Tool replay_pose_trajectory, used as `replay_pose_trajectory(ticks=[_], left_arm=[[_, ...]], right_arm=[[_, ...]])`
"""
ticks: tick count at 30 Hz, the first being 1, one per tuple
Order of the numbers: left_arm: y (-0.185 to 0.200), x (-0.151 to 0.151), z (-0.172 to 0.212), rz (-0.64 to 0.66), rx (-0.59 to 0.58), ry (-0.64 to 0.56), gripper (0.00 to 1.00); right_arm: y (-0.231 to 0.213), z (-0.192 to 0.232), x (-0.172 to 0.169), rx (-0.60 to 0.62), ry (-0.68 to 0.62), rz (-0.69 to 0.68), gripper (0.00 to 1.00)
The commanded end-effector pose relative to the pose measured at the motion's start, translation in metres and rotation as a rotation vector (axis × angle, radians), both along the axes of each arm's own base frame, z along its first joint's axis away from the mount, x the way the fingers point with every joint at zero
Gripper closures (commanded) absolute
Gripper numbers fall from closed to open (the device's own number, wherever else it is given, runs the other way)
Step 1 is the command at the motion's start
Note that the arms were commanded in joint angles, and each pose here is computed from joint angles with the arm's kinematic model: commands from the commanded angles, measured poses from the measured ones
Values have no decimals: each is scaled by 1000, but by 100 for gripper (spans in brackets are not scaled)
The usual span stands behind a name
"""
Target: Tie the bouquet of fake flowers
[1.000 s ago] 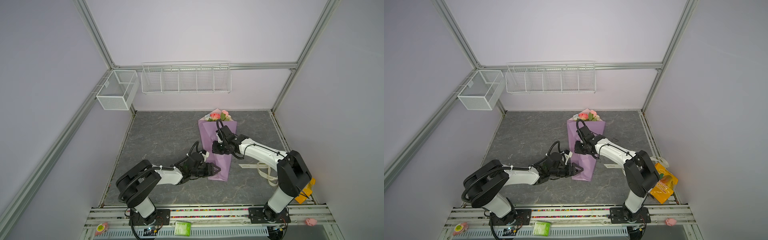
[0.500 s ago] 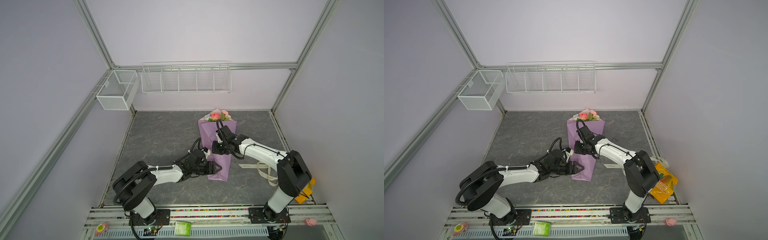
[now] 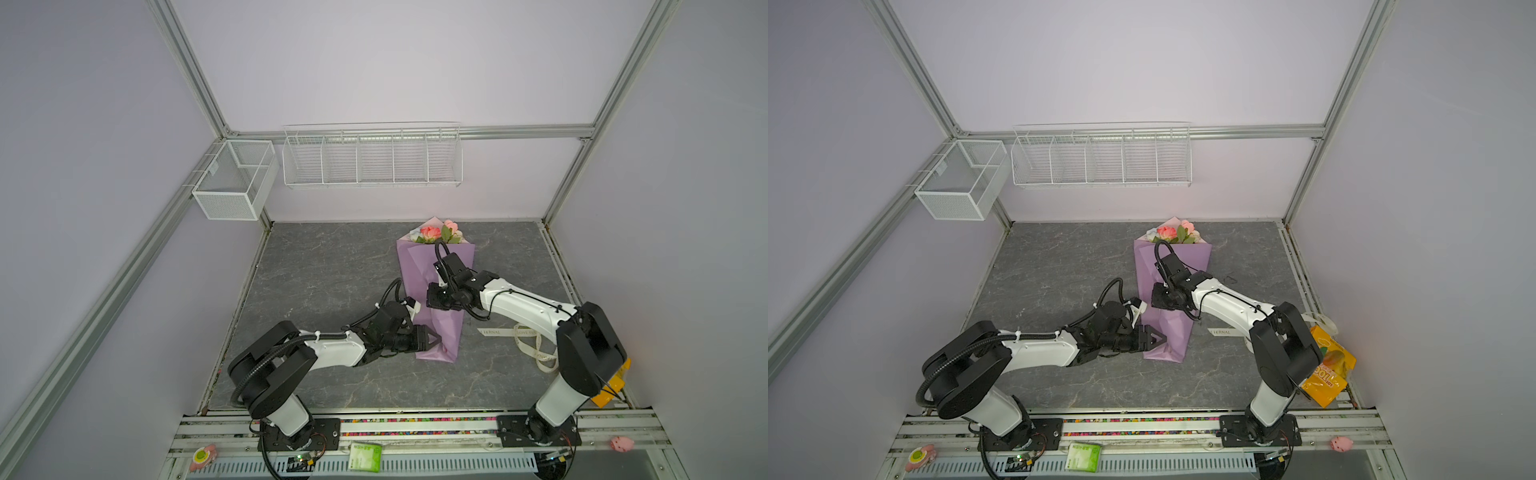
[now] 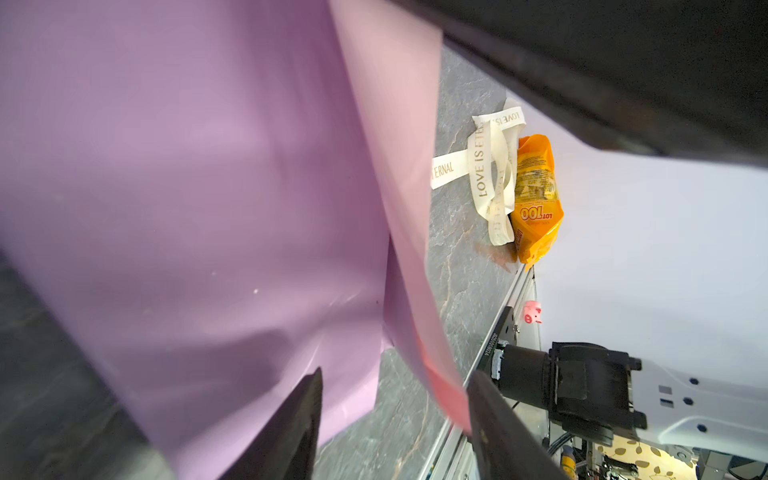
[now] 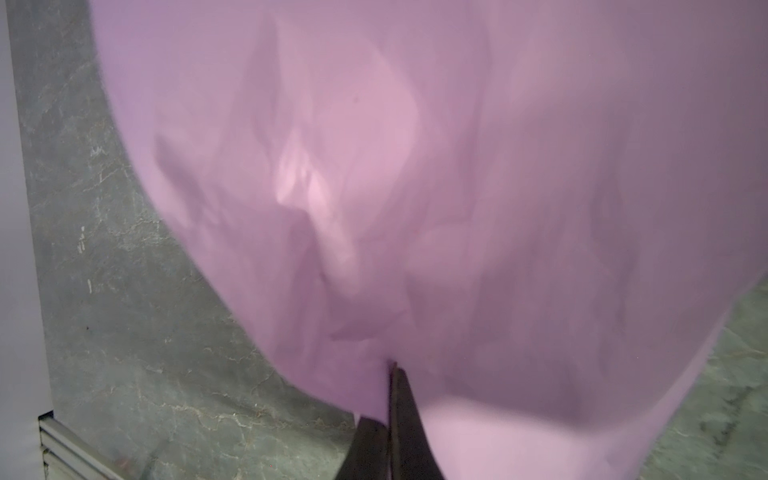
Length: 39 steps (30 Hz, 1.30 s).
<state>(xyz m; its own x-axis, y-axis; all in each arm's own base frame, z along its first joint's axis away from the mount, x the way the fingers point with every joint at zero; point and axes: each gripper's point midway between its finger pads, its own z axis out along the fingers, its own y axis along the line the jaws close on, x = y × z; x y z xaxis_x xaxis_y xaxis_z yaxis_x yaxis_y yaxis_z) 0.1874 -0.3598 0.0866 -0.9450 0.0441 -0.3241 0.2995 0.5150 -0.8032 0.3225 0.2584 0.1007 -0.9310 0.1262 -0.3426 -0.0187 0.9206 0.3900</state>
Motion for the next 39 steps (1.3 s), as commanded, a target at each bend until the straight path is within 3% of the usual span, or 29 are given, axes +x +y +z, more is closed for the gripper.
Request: replay_pose_trajectory(ticks=[1, 7, 12, 16, 29, 35, 39], left_arm=[[6, 3, 31, 25, -76, -92, 47], [26, 18, 19, 138, 9, -107, 64], [5, 27, 3, 90, 60, -22, 72], [-18, 31, -11, 67, 0, 51, 78], [-22, 32, -43, 84, 5, 123, 81], [-24, 33, -38, 98, -34, 124, 79], [-26, 32, -33, 87, -56, 121, 76]], right_arm=[[-13, 13, -1, 16, -38, -50, 94], [-13, 21, -3, 48, -56, -59, 94], [-21, 36, -3, 54, -99, -93, 94], [-34, 44, -6, 48, -132, -142, 94], [-81, 65, -20, 62, -258, -344, 94], [-107, 60, -29, 24, -270, -437, 94], [-111, 56, -34, -2, -262, -427, 94]])
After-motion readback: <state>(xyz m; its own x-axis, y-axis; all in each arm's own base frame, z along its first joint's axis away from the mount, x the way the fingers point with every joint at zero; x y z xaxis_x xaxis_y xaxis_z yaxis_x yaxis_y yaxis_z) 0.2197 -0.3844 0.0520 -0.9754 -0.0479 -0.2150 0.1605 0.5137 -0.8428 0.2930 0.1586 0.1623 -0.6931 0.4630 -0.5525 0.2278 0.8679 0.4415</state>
